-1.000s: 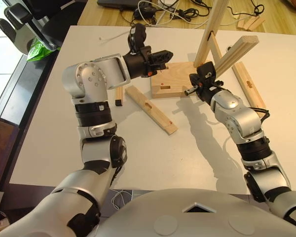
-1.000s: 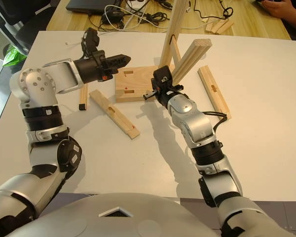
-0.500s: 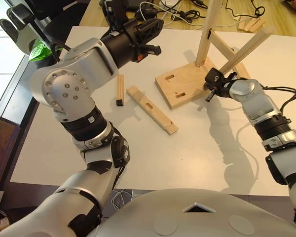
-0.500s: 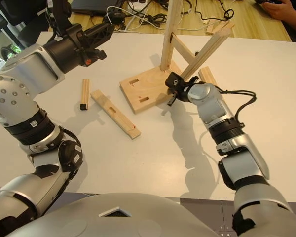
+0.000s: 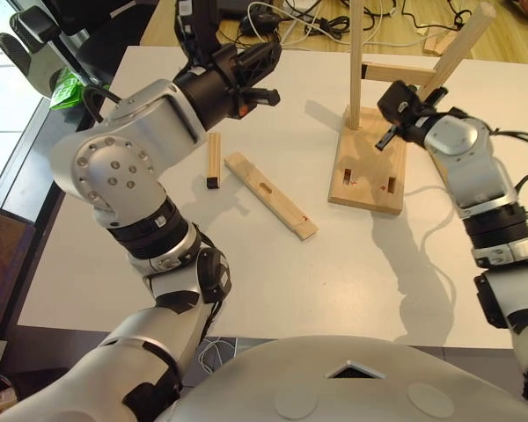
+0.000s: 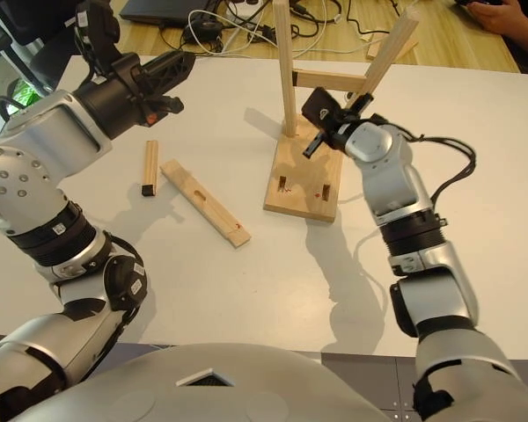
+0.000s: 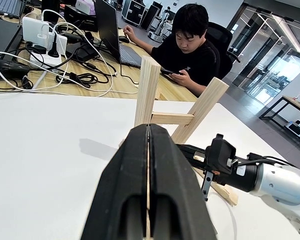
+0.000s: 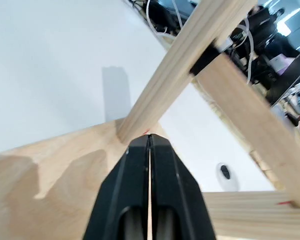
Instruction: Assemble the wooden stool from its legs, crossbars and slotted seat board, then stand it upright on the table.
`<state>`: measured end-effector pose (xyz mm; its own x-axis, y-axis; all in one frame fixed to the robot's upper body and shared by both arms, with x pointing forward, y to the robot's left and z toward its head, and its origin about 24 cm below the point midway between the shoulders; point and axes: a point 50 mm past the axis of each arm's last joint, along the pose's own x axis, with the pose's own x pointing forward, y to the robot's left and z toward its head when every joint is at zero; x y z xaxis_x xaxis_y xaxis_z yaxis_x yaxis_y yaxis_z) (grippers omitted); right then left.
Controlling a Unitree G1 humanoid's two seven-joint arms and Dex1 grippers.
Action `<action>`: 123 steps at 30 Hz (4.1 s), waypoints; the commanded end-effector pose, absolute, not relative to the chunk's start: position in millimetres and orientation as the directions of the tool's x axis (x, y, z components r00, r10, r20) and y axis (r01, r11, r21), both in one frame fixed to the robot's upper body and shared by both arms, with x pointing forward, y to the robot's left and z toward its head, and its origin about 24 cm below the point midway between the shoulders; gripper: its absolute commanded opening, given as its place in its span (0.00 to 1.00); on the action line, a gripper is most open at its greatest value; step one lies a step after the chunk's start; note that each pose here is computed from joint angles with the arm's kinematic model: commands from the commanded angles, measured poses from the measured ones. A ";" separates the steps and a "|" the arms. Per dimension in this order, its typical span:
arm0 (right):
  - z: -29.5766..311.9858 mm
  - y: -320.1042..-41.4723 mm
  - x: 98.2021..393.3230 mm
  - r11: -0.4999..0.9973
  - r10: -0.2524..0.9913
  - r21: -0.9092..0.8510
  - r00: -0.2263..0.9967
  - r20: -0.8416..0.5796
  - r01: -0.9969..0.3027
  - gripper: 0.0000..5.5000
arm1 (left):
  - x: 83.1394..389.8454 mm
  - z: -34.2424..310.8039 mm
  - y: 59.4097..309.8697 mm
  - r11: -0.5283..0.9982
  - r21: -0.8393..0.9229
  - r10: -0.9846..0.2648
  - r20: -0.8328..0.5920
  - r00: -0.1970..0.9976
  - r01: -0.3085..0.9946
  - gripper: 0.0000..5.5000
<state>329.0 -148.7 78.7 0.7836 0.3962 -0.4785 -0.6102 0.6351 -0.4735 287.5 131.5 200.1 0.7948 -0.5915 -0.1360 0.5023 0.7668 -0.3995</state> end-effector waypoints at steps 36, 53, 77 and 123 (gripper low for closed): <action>133.2 -220.6 270.7 0.894 0.355 -0.187 0.897 -0.263 -0.408 0.39 | 277.0 165.1 207.8 0.992 -0.113 -0.091 -0.290 0.953 0.060 0.03; 137.6 -223.1 267.6 0.945 0.257 -0.147 0.940 -0.222 -0.293 0.54 | 261.1 91.5 203.9 0.999 -0.002 0.035 -0.527 0.849 -0.043 0.44; 149.2 -216.5 271.6 0.948 0.260 -0.137 0.948 -0.182 -0.287 0.54 | 258.0 26.8 202.7 0.996 -0.038 0.030 -0.697 0.716 -0.079 0.45; 207.9 -144.8 288.4 0.707 0.640 0.332 0.765 0.075 -0.624 0.54 | 299.8 243.3 121.8 0.772 0.427 -0.586 0.194 0.787 0.470 0.24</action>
<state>289.7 -172.0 199.2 0.8249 0.5647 0.0269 -0.5442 0.7804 0.3080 306.4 136.3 242.6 0.8443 -0.4957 0.2036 0.3977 0.8342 0.3819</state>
